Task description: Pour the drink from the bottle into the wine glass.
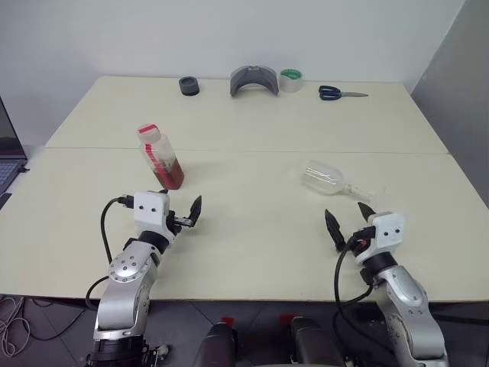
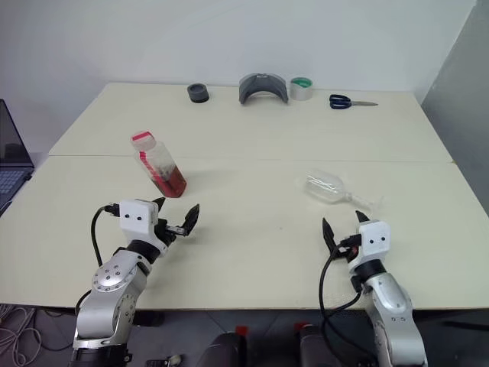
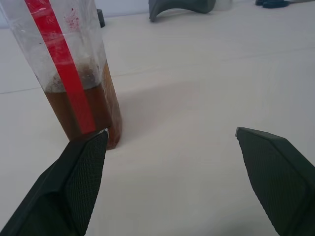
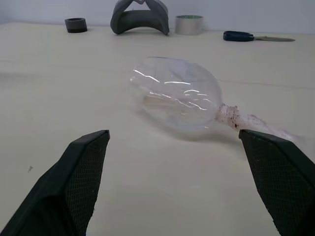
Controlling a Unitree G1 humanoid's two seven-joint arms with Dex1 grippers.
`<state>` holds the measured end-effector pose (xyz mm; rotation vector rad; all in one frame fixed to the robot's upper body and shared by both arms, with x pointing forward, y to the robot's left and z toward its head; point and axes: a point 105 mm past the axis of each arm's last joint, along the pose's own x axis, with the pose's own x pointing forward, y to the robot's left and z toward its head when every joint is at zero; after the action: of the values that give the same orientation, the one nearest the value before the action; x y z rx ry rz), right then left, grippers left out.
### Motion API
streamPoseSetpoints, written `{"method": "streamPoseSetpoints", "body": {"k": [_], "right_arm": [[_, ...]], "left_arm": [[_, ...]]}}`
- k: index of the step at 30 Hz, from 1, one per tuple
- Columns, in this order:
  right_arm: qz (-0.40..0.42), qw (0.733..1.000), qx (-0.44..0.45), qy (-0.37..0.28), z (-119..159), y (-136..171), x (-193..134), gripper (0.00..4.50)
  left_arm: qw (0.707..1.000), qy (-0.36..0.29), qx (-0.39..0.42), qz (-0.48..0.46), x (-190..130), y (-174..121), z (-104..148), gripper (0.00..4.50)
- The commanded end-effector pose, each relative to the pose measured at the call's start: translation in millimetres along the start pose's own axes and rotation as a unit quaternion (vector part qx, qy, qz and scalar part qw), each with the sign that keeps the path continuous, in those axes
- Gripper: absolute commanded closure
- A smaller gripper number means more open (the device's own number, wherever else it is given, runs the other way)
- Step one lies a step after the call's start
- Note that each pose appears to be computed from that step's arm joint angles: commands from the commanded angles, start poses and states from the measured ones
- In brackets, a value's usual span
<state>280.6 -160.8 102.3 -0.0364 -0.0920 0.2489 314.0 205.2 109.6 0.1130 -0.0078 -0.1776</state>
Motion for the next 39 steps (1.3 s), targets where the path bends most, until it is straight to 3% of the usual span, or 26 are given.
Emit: {"method": "streamPoseSetpoints", "body": {"k": [1, 31, 36, 39], "right_arm": [[-0.004, 1.000, -0.009, -0.023, 11, -5, 0, 0.00], [-0.032, 0.999, -0.016, -0.030, 13, -17, -4, 0.00], [0.012, 0.999, -0.030, -0.038, 17, -8, 0, 0.00], [0.113, 0.991, -0.048, -0.046, 25, 19, 3, 0.00]], "left_arm": [[0.999, -0.038, 0.005, -0.012, -1, -6, 17, 0.05], [0.999, -0.038, 0.021, -0.012, 9, -4, 19, 0.05], [0.999, -0.044, 0.021, -0.004, 7, 0, 21, 0.05], [0.999, -0.034, 0.027, 0.012, 4, 10, 17, 0.05]]}}
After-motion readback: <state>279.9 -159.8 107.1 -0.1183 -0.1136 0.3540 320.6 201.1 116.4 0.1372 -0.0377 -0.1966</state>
